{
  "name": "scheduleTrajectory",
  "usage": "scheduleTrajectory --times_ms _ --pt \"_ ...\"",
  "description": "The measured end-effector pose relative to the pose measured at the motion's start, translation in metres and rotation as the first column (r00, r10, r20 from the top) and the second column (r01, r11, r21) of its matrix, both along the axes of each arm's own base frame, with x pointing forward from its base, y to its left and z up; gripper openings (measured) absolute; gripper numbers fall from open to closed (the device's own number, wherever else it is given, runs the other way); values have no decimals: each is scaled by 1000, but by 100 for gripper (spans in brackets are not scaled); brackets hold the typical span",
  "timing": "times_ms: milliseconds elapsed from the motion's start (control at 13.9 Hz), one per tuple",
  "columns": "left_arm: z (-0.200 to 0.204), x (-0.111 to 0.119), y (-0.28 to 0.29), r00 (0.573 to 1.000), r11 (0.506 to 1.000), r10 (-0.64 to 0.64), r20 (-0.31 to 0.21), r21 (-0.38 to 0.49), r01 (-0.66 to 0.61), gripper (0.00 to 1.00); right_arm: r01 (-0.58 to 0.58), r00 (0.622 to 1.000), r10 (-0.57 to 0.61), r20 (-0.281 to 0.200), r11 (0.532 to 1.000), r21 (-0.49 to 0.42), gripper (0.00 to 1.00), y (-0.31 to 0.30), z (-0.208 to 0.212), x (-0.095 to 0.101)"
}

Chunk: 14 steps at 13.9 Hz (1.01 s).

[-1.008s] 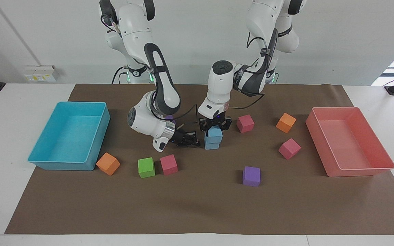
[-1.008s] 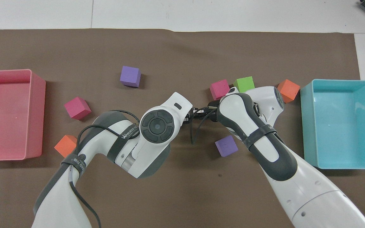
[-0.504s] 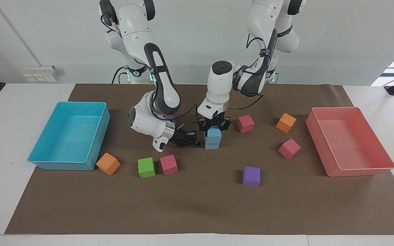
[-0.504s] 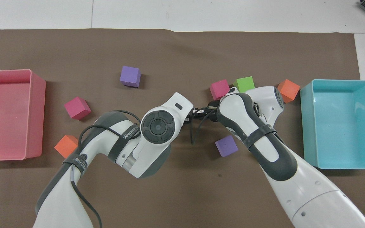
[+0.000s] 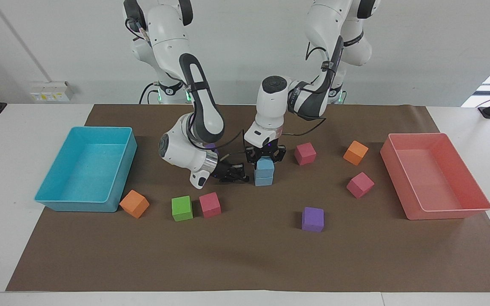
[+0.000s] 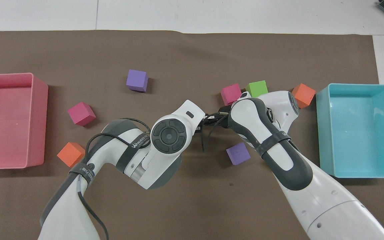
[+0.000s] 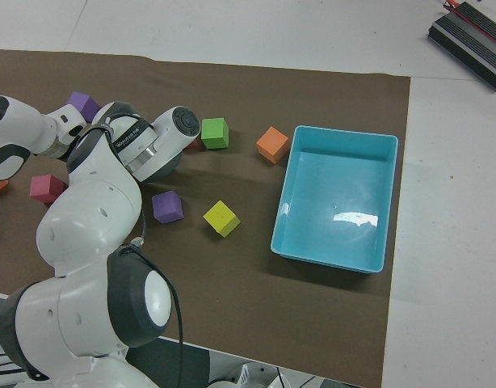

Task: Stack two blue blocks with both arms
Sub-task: 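Lower the held blue cube onto the center blue cube with the left gripper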

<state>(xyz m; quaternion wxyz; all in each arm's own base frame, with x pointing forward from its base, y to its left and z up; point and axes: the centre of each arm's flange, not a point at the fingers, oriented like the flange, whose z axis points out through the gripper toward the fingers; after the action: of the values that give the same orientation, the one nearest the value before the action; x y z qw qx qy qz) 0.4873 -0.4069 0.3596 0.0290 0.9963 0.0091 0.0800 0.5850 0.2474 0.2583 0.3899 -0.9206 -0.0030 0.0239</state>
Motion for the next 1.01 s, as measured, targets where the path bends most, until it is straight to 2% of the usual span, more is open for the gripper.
scheduleTrajectory --times_ms 1008 --pt "0 -1 1 1000 1000 27 -3 -1 -27 58 0 1000 0 0 1000 0 1 0 0 0"
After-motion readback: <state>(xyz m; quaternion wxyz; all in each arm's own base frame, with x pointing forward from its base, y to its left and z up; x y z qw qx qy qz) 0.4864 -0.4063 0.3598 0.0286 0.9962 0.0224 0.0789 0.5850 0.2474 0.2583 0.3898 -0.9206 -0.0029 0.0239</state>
